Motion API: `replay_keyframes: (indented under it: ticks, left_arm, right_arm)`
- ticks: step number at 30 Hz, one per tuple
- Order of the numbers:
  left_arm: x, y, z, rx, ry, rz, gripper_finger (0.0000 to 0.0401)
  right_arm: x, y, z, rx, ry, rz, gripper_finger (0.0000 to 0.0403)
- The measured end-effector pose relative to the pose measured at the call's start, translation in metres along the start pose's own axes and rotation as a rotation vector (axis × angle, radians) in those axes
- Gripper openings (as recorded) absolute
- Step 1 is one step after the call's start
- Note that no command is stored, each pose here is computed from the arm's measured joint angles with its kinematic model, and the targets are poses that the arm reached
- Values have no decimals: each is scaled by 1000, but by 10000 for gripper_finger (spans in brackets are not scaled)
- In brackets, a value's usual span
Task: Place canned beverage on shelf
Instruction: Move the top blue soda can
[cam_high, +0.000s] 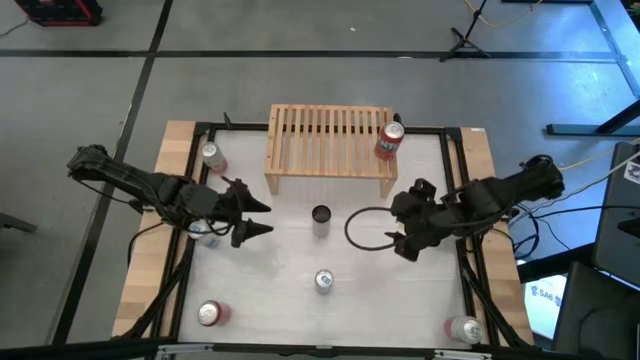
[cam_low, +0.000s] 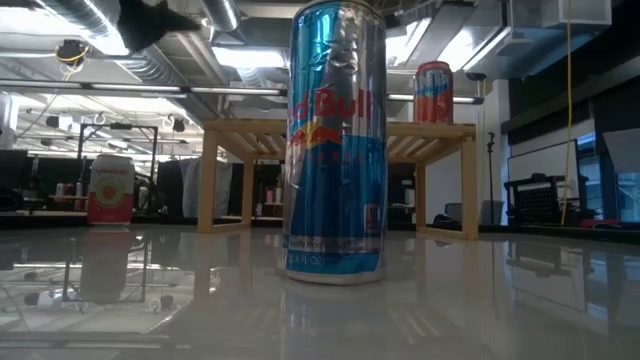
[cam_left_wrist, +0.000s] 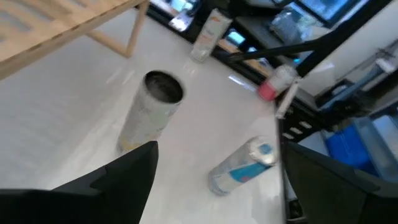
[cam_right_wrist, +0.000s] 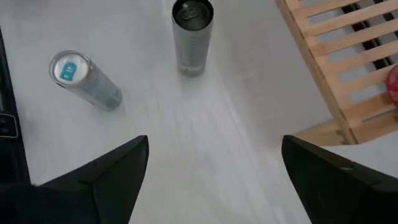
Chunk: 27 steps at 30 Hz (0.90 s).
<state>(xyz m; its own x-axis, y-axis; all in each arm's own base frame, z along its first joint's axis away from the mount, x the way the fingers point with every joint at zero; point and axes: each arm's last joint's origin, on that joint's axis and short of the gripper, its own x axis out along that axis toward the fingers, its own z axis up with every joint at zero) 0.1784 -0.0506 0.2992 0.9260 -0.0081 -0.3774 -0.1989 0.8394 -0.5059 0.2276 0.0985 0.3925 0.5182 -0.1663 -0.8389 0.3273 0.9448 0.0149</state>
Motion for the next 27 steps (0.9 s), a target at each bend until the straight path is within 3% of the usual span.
replay_keyframes:
  ticks: [4,8,18,27]
  left_arm:
    - [-13,-11,18,31,29,1,337]
    - [-40,-18,41,52,77,82,337]
    - [-107,-5,73,-75,90,474,337]
    - [-116,22,77,-148,45,832,337]
  right_arm:
    - [10,0,-6,5,15,-12,356]
    - [15,1,-9,18,27,-21,356]
    - [16,3,-5,32,-15,-1,356]
    - [16,3,-4,4,-42,-32,356]
